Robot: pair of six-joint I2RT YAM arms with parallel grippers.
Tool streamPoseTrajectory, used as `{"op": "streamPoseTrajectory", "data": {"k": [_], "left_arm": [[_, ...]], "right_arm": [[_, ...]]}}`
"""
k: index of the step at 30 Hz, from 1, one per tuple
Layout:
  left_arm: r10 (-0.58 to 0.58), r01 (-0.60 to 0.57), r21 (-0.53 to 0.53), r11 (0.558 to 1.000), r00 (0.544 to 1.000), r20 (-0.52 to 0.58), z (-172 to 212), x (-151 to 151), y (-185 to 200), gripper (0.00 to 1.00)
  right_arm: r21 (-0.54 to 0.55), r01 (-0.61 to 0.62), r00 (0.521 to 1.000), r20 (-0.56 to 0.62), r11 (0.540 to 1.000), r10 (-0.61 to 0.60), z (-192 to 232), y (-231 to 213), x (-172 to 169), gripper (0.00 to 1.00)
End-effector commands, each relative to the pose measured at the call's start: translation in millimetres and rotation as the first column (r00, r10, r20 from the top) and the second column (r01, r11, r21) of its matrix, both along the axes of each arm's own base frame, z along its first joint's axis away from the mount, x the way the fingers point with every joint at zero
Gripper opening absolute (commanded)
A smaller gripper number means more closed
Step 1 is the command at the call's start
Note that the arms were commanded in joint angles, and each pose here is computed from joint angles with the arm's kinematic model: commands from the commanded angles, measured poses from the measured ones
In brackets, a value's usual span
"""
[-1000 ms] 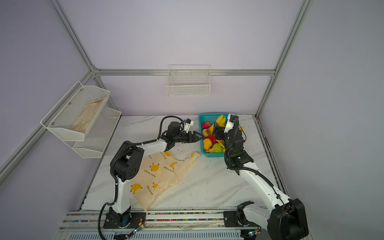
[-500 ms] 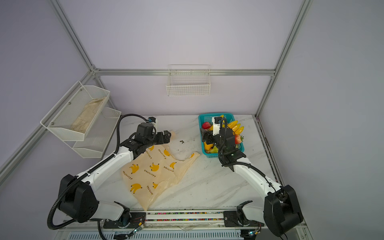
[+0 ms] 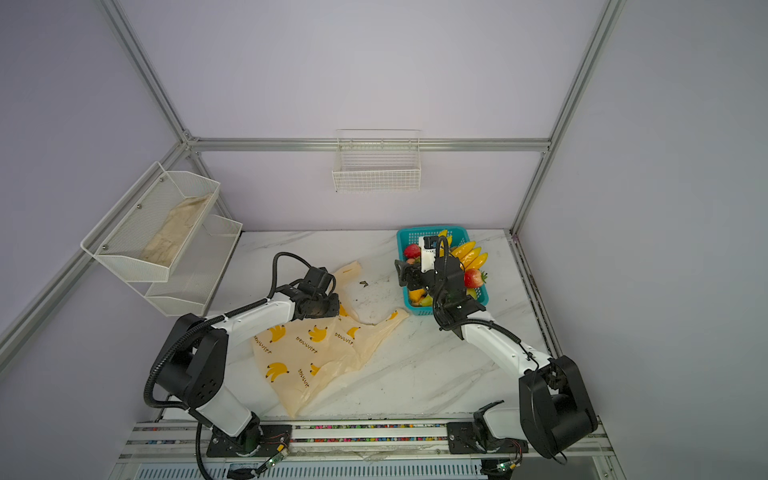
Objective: Place the fake fruits into the plastic bag and tie a complex knot
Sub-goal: 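Grasp the bag's handle with the left gripper and lift it upright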
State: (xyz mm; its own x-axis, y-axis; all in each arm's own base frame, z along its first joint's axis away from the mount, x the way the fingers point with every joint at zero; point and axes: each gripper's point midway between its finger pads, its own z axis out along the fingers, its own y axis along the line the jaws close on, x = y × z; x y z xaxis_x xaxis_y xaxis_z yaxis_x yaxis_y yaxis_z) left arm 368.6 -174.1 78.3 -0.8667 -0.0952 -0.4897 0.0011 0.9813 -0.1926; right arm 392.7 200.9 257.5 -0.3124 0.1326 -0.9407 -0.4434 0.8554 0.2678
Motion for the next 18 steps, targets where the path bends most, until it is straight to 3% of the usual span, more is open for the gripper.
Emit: {"op": "streamPoseTrajectory", "data": {"k": [1,6,10,11,14,16,17,18], "left_arm": [[-0.066,0.075,-0.079,0.994,0.992,0.110,14.5,16.9,-21.1,0.04],[-0.172,0.197,-0.110,0.974,0.964,0.201,29.4,18.9,-26.5,0.00],[-0.304,0.347,-0.066,0.936,0.886,0.350,66.7,5.8,-29.2,0.00],[-0.287,0.315,-0.019,0.949,0.886,0.364,71.9,5.5,-18.3,0.00],[-0.120,0.067,0.150,0.986,0.917,0.380,80.8,12.5,39.3,0.01],[-0.024,-0.066,0.253,0.965,0.941,0.338,76.3,14.8,72.4,0.52],[0.001,-0.089,0.304,0.948,0.960,0.280,66.2,15.4,81.4,0.66],[0.021,-0.108,0.339,0.934,0.969,0.248,66.9,17.0,86.3,0.71]], "right_arm": [[0.017,0.000,1.000,0.031,1.000,0.000,13.0,-0.1,-4.3,0.85],[0.002,0.027,0.999,0.046,1.000,-0.027,21.7,-7.9,-8.2,0.85],[0.008,0.011,0.999,0.052,1.000,-0.012,24.0,-6.2,-11.0,0.85],[0.012,-0.002,0.999,0.053,1.000,0.002,24.0,-3.7,-11.4,0.85],[0.022,-0.029,0.999,0.040,0.999,0.028,18.0,3.6,-9.0,0.85],[0.026,-0.035,0.999,0.031,0.999,0.034,14.4,6.6,-5.6,0.85],[0.029,-0.037,0.999,0.028,0.999,0.036,13.0,7.7,-3.7,0.85],[0.029,-0.040,0.999,0.024,0.999,0.039,11.6,9.2,-2.4,0.85]]}}
